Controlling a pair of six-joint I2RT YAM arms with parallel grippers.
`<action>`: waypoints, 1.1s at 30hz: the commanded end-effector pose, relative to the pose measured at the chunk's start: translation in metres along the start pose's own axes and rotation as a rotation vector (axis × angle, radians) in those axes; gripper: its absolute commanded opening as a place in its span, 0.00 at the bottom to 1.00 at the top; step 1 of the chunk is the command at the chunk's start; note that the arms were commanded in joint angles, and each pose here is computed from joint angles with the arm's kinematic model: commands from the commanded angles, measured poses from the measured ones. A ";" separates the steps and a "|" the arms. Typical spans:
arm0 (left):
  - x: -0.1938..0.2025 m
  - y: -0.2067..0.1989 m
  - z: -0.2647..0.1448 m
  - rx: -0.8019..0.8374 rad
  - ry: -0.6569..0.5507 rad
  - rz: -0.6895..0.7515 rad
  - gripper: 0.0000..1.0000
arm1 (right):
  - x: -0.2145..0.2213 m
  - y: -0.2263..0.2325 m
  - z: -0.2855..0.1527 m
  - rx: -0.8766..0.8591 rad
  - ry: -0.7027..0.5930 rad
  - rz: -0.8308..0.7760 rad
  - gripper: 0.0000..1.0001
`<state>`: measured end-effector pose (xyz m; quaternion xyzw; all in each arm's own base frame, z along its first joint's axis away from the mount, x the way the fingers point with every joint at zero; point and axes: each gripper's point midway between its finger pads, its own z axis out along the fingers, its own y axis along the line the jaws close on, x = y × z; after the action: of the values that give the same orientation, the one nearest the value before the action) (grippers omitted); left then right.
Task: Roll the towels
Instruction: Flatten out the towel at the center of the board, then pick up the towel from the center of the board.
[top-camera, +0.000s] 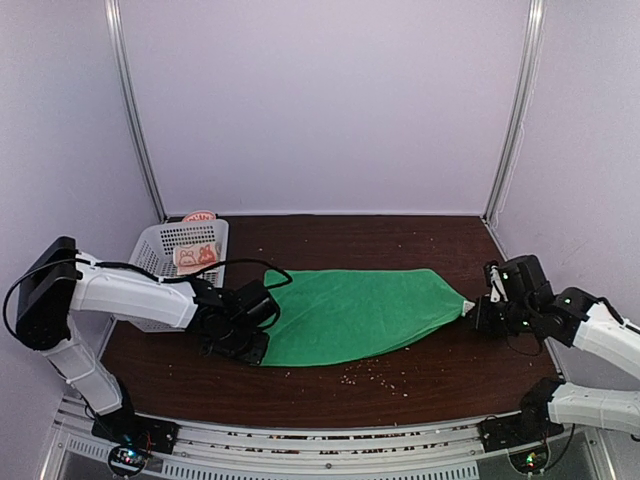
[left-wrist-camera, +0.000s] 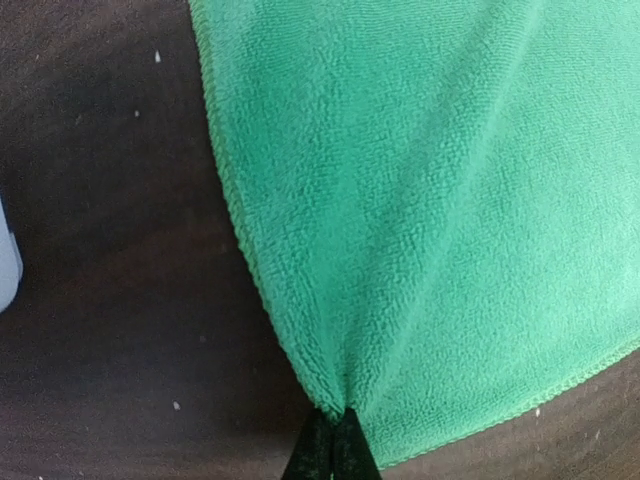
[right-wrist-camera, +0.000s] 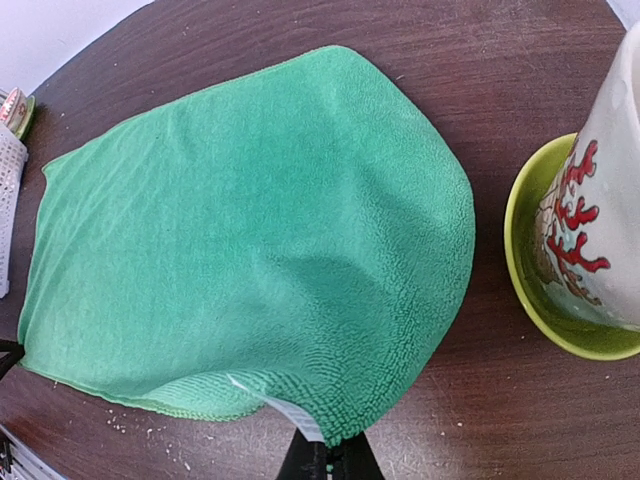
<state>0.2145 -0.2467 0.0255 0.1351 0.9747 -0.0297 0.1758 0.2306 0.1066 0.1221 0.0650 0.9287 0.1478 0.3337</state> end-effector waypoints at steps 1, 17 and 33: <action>0.023 0.004 -0.014 -0.007 0.012 -0.053 0.00 | 0.019 -0.008 -0.004 0.021 0.042 0.027 0.00; -0.052 -0.007 -0.081 0.048 -0.191 -0.069 0.00 | -0.018 0.003 -0.020 0.037 -0.082 0.077 0.00; -0.105 0.038 -0.107 0.104 -0.324 -0.247 0.00 | -0.034 0.007 -0.017 0.063 -0.090 0.051 0.00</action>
<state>0.2574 -0.2285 0.1519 0.0309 0.9482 -0.1079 0.2973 0.2280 0.1057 0.1382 0.0992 0.9219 0.1443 0.3455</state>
